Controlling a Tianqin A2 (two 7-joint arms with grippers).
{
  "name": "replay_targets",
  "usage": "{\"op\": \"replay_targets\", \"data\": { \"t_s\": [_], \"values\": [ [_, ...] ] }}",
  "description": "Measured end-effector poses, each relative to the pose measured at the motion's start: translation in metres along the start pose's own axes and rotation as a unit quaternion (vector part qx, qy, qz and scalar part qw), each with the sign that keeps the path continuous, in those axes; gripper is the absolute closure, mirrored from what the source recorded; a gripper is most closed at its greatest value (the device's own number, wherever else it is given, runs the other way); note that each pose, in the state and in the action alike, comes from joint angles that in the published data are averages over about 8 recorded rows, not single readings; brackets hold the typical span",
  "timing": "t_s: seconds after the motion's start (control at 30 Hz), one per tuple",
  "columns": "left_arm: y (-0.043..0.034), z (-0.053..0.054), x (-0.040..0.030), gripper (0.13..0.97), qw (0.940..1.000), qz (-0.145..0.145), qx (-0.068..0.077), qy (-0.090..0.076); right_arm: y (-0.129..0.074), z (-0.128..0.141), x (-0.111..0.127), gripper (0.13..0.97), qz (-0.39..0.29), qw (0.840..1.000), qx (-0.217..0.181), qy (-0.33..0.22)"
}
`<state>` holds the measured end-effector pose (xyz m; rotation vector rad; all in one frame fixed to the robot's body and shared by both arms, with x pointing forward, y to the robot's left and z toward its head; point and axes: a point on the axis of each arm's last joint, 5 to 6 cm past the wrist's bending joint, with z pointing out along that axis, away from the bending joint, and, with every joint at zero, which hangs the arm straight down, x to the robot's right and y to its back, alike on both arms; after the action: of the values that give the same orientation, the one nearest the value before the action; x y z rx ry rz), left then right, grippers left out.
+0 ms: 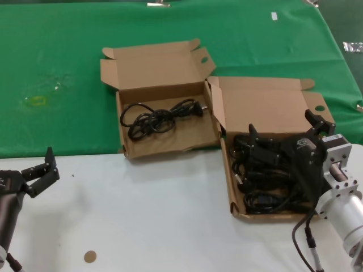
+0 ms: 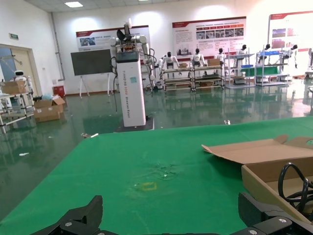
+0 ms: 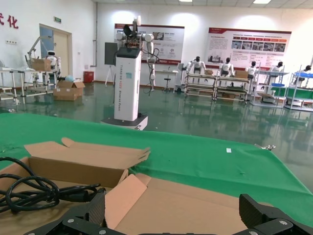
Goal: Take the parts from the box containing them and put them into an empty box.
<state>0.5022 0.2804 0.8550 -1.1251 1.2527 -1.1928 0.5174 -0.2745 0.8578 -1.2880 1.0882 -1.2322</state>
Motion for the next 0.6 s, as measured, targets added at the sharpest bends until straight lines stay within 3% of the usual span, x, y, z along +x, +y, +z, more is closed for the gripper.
{"op": "replay_targets", "data": {
  "t_s": [0.6],
  "values": [
    [0.0000, 0.0000, 0.0000, 0.132, 1.0000, 0.000, 0.000, 0.000, 0.0000, 0.0000, 0.0000, 0.130, 0.000, 1.000, 0.000, 0.000]
  ]
}}
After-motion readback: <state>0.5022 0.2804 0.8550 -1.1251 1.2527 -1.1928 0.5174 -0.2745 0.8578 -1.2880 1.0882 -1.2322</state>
